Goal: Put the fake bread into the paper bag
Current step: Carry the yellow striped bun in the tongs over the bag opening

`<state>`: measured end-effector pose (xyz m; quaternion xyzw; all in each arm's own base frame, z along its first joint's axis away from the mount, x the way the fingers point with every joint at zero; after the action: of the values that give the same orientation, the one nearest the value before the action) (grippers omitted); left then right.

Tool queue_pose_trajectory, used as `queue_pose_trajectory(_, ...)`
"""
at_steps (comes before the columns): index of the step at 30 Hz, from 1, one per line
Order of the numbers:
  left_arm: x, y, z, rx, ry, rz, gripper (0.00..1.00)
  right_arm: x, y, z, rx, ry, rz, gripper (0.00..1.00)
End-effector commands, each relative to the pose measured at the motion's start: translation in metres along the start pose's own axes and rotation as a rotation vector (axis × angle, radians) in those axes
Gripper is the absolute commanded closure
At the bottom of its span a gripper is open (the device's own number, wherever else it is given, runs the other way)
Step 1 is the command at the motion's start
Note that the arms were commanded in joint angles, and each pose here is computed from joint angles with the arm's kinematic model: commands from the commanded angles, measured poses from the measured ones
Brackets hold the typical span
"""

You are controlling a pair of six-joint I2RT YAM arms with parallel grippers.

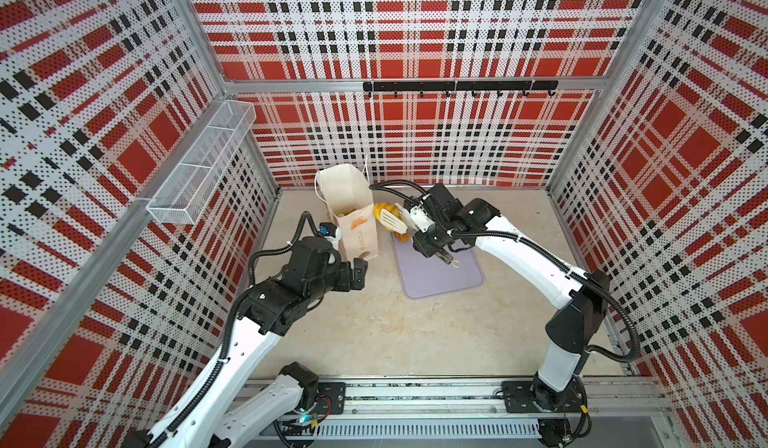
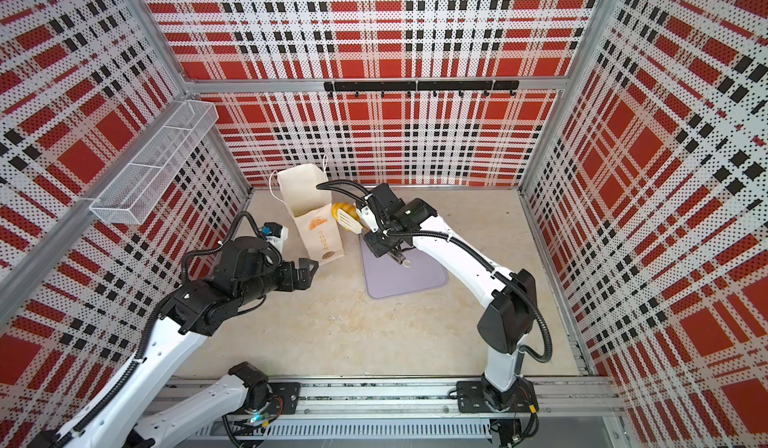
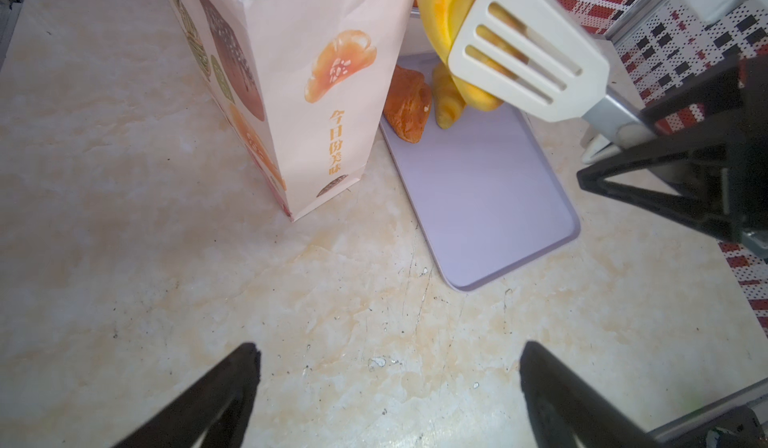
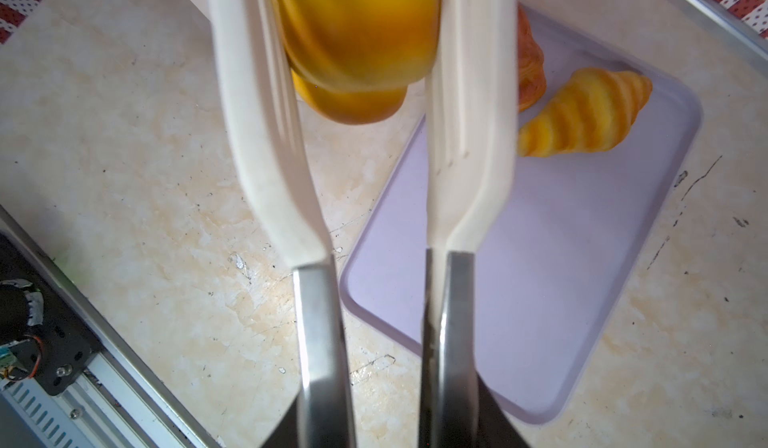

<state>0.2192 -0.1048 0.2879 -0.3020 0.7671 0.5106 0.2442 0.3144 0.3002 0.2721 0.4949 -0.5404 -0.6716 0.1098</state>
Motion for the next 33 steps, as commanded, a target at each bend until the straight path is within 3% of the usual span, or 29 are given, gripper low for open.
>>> queue_pose_trajectory(1,-0.006,0.006,-0.002,0.008,-0.020,-0.005,0.01,-0.034,0.040,0.002,0.000,0.010,-0.175,0.60)
queue_pose_trajectory(16,-0.017,0.008,0.001,-0.006,-0.021,-0.029,0.01,-0.085,0.054,0.016,-0.047,0.052,-0.302,0.59)
queue_pose_trajectory(33,-0.023,0.018,0.025,-0.086,0.040,-0.114,0.01,-0.119,0.029,0.021,-0.065,0.051,-0.371,0.58)
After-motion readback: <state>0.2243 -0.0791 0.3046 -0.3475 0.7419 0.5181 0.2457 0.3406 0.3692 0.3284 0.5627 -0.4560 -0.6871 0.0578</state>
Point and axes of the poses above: each gripper's point midway between its finger pads, its own y axis back along the fingers, its own z axis along the line the jaws close on, x = y × z, the point moved 4 cm from there along y, back along the fingers, and after that the axes turned 11 degrees about y, right-handed, at the moved point
